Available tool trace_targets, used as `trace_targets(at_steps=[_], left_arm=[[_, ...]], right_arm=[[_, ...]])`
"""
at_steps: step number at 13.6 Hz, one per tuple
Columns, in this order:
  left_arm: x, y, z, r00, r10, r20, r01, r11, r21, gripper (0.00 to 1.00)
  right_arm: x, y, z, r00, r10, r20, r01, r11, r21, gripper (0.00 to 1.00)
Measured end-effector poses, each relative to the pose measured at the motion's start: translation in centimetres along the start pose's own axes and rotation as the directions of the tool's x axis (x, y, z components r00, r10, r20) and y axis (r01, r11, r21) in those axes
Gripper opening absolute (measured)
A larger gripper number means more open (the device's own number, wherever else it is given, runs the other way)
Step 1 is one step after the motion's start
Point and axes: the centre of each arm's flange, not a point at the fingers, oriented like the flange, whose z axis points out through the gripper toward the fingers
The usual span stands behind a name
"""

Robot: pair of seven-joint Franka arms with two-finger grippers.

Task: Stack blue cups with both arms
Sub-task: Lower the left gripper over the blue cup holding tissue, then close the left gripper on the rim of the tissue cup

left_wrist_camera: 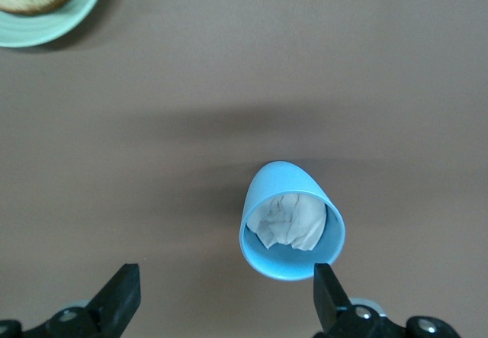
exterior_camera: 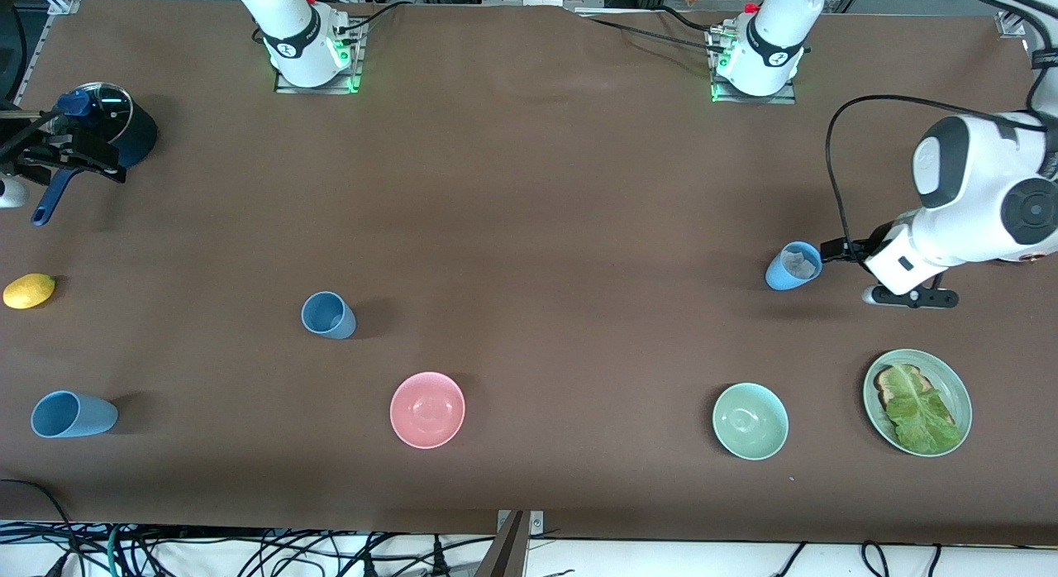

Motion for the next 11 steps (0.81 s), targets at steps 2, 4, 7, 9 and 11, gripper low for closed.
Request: trace_targets(at_steps=[2, 4, 7, 9, 11], left_arm=[[-0.7, 0.2, 2.8, 1.000, 0.002, -0.022, -0.002, 1.000, 0.001, 1.00], [-1.4, 0.3, 5.0, 0.999, 0.004, -0.040, -0.004, 1.000, 0.001, 1.00], [-2.1, 0.4, 7.1, 0.998, 0.004, -0.061, -0.004, 1.000, 0.002, 0.88], [-2.2, 0.3, 7.4, 0.998, 0.002, -0.061, -0.002, 1.000, 0.001, 0.63], [-2.2, 0.2, 7.5, 0.998, 0.001, -0.062, -0.001, 1.000, 0.001, 0.42]], right_arm=[[0.0, 0.0, 0.0, 1.000, 0.000, 0.002, 0.000, 1.000, 0.000, 1.00], [-0.1, 0.0, 0.1, 1.000, 0.000, 0.006, 0.000, 1.000, 0.001, 1.00], [-0.1, 0.0, 0.1, 1.000, 0.000, 0.007, 0.000, 1.000, 0.001, 1.00], [-0.1, 0.0, 0.1, 1.000, 0.000, 0.007, 0.000, 1.000, 0.001, 1.00], [-0.1, 0.0, 0.1, 1.000, 0.000, 0.007, 0.000, 1.000, 0.001, 1.00]])
